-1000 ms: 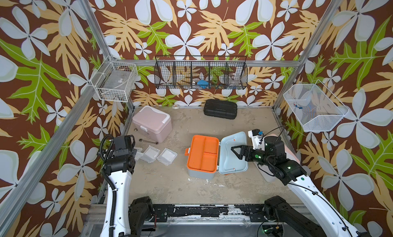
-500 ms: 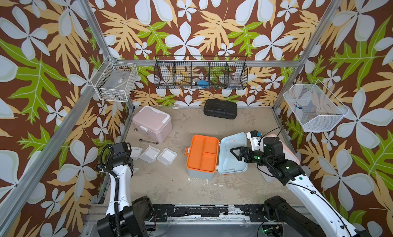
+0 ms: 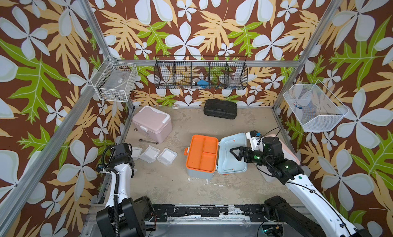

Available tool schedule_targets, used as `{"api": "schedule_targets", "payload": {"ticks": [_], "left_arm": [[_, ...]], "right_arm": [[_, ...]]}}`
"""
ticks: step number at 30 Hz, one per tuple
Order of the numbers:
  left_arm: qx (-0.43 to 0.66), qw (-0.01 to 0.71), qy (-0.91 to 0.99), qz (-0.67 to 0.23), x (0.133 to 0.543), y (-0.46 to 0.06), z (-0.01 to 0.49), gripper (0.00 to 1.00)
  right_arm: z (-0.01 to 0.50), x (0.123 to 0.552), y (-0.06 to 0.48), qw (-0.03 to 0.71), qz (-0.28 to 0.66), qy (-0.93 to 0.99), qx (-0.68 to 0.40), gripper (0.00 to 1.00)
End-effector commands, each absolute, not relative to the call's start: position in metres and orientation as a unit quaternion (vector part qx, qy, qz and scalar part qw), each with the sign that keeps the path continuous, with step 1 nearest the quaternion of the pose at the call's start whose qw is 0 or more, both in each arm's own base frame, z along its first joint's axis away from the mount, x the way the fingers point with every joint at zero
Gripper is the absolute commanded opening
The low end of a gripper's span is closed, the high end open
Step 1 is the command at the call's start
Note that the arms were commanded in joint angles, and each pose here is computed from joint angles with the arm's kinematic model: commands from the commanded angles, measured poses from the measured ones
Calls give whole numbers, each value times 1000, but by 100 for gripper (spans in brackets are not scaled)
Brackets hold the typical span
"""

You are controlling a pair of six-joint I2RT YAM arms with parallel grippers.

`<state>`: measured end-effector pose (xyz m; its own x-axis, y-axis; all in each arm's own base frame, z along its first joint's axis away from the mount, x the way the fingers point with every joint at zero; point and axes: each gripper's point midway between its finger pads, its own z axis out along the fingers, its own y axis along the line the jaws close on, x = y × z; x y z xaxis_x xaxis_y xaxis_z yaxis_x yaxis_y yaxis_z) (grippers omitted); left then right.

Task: Open first aid kits and take out gauze
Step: Place the gauze at the center of the board, then pick up the compartment layer from the first aid kit.

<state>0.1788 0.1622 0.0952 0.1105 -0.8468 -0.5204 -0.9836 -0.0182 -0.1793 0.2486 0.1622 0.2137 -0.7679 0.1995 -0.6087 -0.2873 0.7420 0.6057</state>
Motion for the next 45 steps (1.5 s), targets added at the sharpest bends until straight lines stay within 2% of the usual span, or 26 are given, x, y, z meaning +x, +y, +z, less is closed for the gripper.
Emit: {"api": "schedule_targets", "payload": {"ticks": [1, 7, 12, 14, 20, 27, 35, 43, 45], "left_arm": [[-690, 278, 653, 145, 180, 168, 110, 30], [-656, 311, 679, 110, 192, 162, 134, 64], [-586, 348, 731, 42, 218, 139, 159, 95], [-545, 366, 754, 21, 230, 123, 174, 100], [-389, 408, 821, -94, 266, 39, 219, 100], [-202, 394, 880, -174, 282, -78, 247, 99], [-56, 351, 919, -173, 279, -179, 239, 88], [12, 309, 942, -128, 296, -225, 212, 76], [26, 304, 945, -121, 301, -233, 208, 70]], "right_arm": [[218, 251, 164, 346, 365, 864, -27, 88], [220, 251, 165, 347, 366, 863, -26, 88], [222, 252, 165, 347, 366, 863, -26, 88], [222, 253, 165, 347, 365, 864, -25, 88], [223, 254, 164, 348, 363, 864, -23, 88], [220, 254, 161, 347, 354, 868, -20, 88], [221, 252, 161, 350, 356, 866, -18, 88], [215, 253, 162, 345, 356, 868, -20, 88], [215, 254, 161, 346, 352, 869, -22, 88]]}}
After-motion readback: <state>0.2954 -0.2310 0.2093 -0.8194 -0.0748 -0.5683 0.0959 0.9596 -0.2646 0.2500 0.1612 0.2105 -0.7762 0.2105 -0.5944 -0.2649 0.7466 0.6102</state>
